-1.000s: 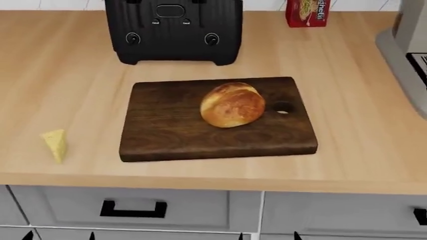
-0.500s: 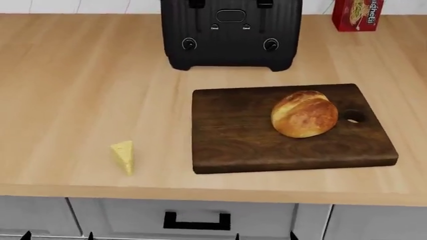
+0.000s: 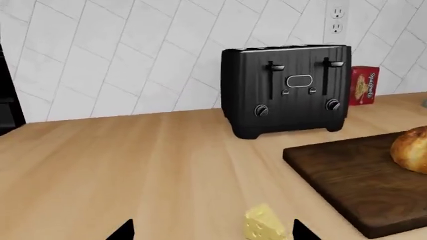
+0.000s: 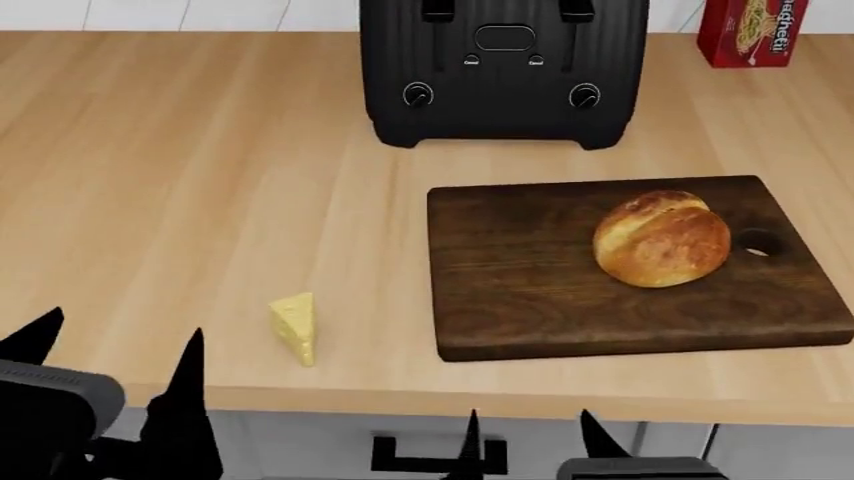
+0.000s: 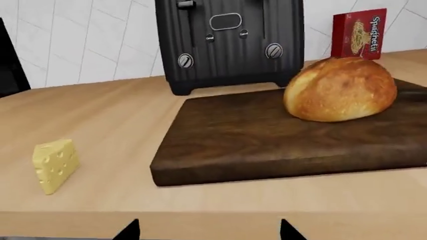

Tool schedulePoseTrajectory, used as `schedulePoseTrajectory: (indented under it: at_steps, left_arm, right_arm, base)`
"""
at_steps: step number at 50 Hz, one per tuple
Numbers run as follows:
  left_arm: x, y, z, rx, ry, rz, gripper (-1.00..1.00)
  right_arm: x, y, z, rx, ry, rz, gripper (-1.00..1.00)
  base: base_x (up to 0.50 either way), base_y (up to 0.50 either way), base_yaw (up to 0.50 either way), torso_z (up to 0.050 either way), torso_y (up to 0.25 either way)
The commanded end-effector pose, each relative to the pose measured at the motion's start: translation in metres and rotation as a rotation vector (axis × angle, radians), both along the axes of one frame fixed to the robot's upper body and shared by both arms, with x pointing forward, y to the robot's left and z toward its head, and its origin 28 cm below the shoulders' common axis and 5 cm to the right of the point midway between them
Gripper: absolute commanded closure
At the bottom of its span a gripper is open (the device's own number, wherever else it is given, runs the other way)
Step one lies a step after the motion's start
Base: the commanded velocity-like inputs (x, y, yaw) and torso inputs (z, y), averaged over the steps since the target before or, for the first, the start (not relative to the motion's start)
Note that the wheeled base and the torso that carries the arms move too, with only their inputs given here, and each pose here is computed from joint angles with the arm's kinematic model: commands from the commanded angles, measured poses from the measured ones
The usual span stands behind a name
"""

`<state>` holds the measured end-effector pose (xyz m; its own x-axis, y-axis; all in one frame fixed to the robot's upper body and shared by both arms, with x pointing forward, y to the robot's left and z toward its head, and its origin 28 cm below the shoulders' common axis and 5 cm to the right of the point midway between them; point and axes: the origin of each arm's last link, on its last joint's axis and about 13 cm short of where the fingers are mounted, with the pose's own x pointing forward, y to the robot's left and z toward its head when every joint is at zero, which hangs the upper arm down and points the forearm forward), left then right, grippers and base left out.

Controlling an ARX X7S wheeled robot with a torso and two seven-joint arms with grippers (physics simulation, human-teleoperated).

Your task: Pick up the wedge of cheese and place it on the slice of bread to prepare a simple cheese on bread dish.

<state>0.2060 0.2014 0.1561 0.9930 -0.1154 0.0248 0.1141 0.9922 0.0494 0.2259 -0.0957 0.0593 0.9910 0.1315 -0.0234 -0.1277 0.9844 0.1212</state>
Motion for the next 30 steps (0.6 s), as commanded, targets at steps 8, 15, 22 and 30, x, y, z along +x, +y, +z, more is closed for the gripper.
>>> schedulePoseTrajectory:
  at_steps: [8,15,22,30]
  left_arm:
    - [0.0,-0.007,0.065,0.124,0.001,-0.051,-1.0]
    - [-0.004,-0.008,0.075,0.129,-0.012,-0.051,-1.0]
    - [-0.004,-0.008,0.075,0.129,-0.012,-0.051,-1.0]
    - [0.01,0.013,0.055,-0.034,-0.001,0.186,-1.0]
  right_arm:
    - [0.029,-0.003,0.065,0.058,-0.016,0.028,-1.0]
    - [0.031,0.001,0.076,0.034,-0.033,0.036,-1.0]
    - [0.031,0.001,0.076,0.034,-0.033,0.036,-1.0]
    - [0.04,0.009,0.059,-0.01,-0.017,0.057,-1.0]
  base:
    - [0.0,0.0,0.0,0.0,0.0]
    - [0.0,0.0,0.0,0.0,0.0]
    - [0.0,0.0,0.0,0.0,0.0]
    - [0.0,0.0,0.0,0.0,0.0]
